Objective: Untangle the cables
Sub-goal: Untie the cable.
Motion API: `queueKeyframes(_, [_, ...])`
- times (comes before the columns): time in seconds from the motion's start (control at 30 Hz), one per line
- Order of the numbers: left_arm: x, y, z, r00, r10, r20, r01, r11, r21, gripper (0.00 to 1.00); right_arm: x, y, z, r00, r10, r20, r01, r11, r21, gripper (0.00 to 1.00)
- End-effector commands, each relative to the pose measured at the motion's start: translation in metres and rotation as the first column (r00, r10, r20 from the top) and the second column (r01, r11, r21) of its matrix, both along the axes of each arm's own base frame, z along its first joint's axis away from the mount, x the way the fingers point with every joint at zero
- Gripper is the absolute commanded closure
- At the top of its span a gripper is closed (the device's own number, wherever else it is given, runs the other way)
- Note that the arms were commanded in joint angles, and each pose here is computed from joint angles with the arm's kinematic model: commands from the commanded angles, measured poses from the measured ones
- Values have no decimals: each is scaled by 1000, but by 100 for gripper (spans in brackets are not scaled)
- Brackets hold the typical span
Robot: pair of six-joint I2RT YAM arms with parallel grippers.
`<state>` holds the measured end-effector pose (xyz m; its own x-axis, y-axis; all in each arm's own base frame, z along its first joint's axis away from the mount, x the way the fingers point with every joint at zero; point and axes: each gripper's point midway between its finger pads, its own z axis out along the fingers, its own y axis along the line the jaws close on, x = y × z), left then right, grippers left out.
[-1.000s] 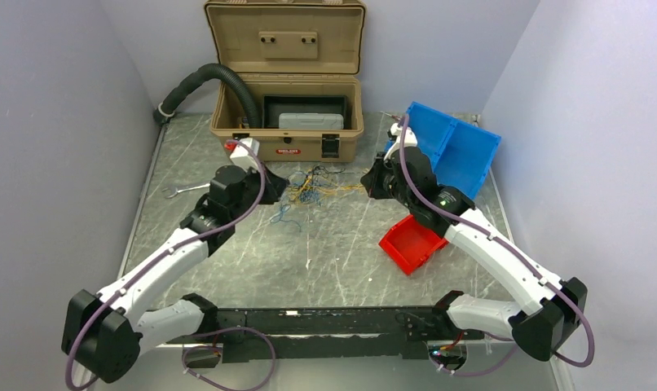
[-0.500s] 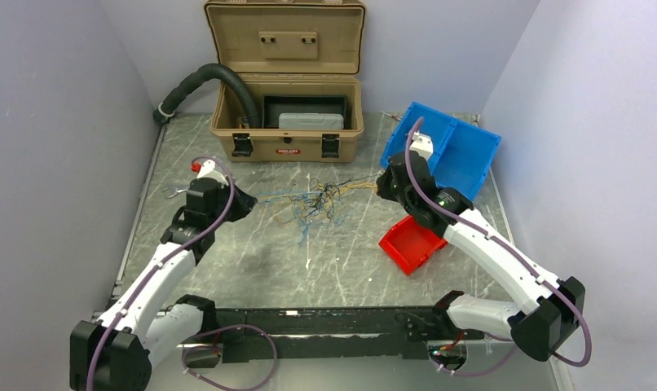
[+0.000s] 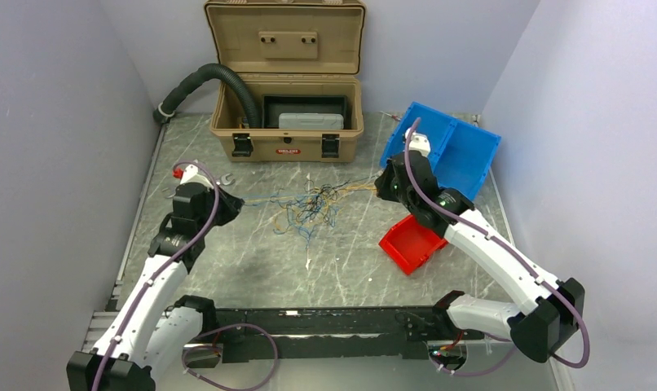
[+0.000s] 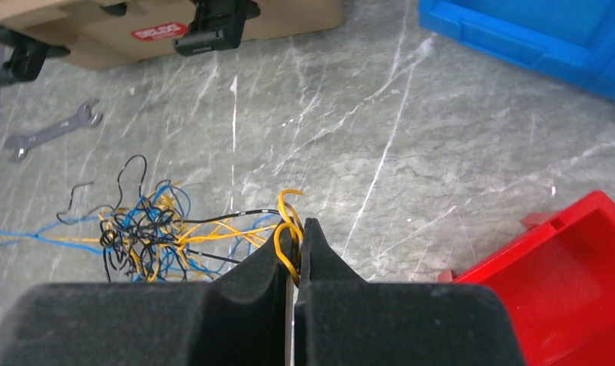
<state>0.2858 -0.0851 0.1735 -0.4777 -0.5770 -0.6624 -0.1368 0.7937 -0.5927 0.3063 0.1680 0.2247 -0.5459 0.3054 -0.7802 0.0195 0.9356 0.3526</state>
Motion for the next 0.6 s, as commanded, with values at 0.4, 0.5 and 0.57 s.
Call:
queueKeyframes(0.4, [4,-56,77,887,-407,220,394,914,100,100,-12,74,-32,859,511,-23,-509,858,63,39])
queueKeyframes(0.5, [-1,-76,84,843,-477,249,467,878,105,100,-19,91,-33,823,568,-1,-567,821,69,36])
queueKeyframes(0.57, [-4,-90,91,810,-521,270,508,853,120,100,-25,108,-33,791,611,16,-611,790,53,36])
